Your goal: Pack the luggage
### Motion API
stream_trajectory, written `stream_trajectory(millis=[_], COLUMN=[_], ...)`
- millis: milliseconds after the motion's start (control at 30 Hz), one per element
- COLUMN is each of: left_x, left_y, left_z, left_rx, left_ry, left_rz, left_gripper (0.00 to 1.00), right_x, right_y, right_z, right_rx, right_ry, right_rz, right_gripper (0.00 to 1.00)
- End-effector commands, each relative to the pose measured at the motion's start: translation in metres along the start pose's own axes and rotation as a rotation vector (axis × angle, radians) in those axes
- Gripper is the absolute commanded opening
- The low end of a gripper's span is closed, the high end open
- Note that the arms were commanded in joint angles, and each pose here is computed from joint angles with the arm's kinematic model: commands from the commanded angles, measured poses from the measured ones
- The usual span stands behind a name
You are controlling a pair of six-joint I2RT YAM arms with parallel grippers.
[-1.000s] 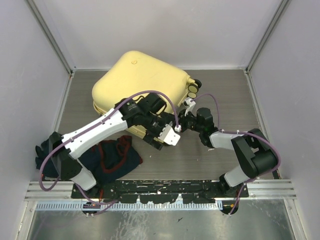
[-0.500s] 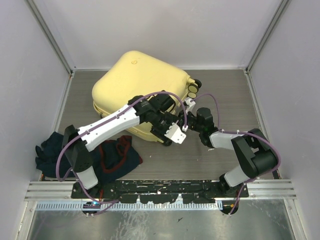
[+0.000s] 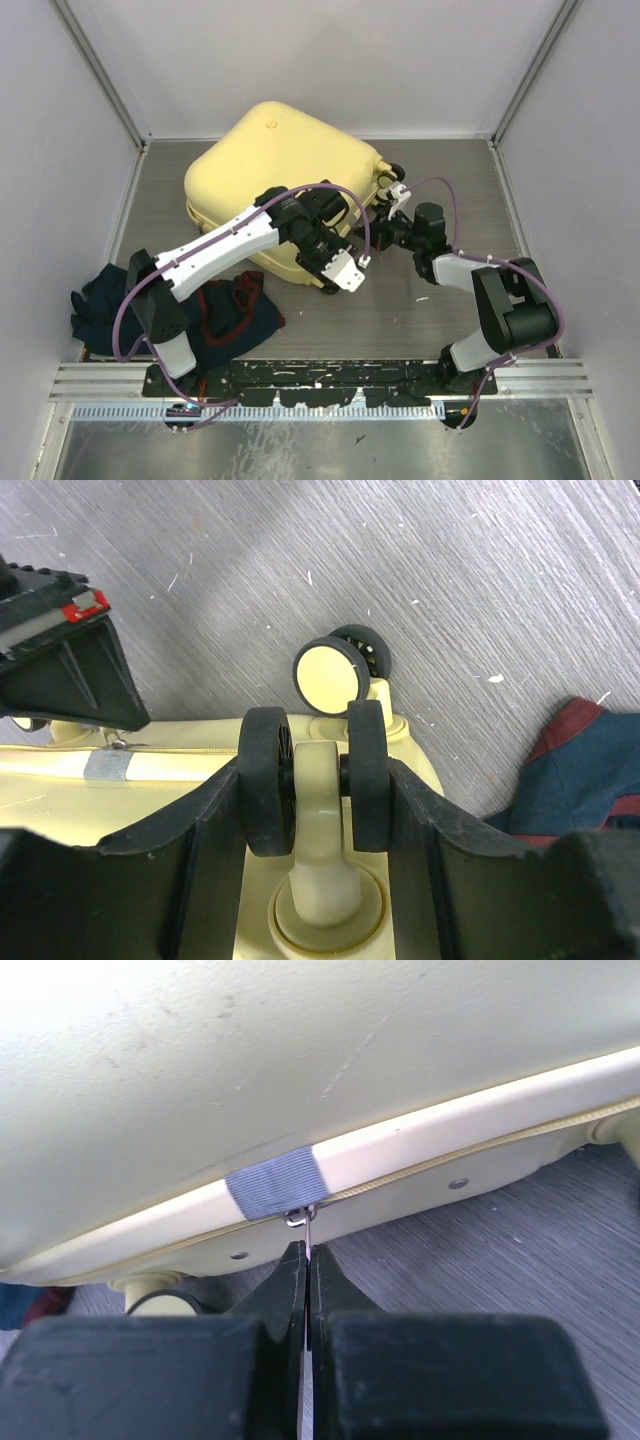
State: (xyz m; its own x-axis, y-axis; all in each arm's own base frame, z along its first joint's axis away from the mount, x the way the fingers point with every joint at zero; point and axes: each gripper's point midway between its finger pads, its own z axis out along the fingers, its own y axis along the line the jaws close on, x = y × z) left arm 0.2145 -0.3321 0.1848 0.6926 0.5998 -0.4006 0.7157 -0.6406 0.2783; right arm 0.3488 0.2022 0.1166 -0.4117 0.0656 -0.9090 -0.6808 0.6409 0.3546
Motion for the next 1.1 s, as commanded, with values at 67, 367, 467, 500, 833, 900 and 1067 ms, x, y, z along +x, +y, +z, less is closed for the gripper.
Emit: stream_trajectory(millis=[67,367,467,500,833,900,1067], left_x=[-0.006,-0.003,0.001,0.003,0.011,0.013,0.024], left_y=[-0.059,-0.091,-0.109,-0.115,-0.164,-0.173,-0.195], left_z=[-0.024,-0.033,-0.035,-0.036,-0.047,-0.05,-0.055], left_rx=[0.184,0.259,0.301,0.314,0.421,0.447,0.498], left_ry=[-0.003,0.005,0.011,0.016,0.027,0.035,0.068], left_rz=[-0.003,-0.014,-0.007,-0.003,0.026,0.033,0.069], left_gripper=[0.0,0.0,0.0,0.0,0.0,0.0,0.0], right_x=[-0.075,-0.083,-0.087,-0.088,-0.093,-0.095,-0.097], right_y=[-0.054,-0.097,-0.11,-0.115,-0.143,-0.145,-0.138], right_z=[-0.024,-0.054,-0.065,-0.07,-0.118,-0.121,-0.116], right_rx=[0.163,0.275,0.318,0.335,0.365,0.339,0.221], right_ry=[-0.189,-0.224,-0.238,-0.244,-0.242,-0.235,-0.191], right_rz=[-0.222,-0.23,-0.228,-0.228,-0.264,-0.278,-0.333], right_gripper=[0.0,0.01,0.01,0.01,0.01,0.01,0.0])
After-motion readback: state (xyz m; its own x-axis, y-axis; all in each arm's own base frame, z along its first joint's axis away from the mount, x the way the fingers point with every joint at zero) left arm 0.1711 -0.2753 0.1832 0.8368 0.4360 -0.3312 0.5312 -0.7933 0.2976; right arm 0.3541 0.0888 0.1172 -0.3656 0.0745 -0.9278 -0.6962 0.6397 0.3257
